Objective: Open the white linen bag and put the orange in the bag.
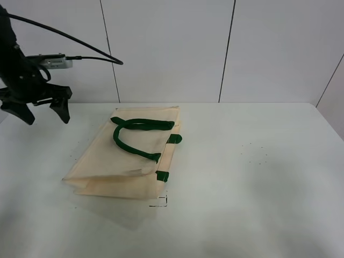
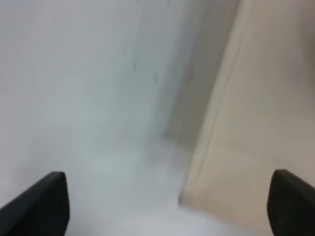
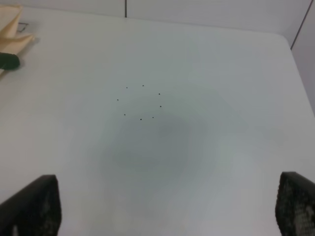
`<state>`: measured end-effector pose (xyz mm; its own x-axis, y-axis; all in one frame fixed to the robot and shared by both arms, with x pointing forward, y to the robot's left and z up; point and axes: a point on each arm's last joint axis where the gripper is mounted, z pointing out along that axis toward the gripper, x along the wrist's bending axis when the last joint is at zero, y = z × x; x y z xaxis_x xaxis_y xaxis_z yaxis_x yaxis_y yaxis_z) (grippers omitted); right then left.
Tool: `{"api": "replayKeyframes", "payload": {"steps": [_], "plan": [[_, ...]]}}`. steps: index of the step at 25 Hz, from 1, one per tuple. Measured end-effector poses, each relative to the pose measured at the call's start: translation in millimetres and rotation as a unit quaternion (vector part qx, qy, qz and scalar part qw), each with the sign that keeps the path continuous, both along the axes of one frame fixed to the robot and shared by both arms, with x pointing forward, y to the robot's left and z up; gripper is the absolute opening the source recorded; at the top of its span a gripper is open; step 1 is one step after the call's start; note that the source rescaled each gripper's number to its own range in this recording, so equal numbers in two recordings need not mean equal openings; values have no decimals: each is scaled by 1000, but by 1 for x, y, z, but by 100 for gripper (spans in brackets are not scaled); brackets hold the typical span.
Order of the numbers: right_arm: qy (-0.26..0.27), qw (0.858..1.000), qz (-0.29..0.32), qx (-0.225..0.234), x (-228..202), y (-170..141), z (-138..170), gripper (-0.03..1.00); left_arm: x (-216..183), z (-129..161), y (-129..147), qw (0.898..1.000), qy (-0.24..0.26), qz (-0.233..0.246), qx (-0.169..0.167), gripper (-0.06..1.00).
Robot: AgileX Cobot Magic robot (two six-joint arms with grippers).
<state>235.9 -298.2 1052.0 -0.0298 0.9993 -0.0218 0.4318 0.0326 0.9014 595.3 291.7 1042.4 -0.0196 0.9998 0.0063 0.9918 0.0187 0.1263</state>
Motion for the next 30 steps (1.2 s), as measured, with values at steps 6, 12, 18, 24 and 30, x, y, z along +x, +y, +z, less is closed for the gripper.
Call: {"api": "replayKeyframes", "payload": {"steps": [6,12,18,24,30], "plan": [[0,1000,-1,-2,0,0,0,100,-81,8,4,1000,18,-2,11,97],[0,1000,0,0,0,0,0,100,-165,0,8,1000,17,-4,16,97],[0,1000,0,0,0,0,0,100,-234,-18,10,999,-31,-15,17,97],[0,1000,-1,-2,0,0,0,100,-283,-12,11,987,-158,-19,15,97],[0,1000,-1,-2,0,0,0,100,-323,-3,9,959,-280,-32,-1,97]]}}
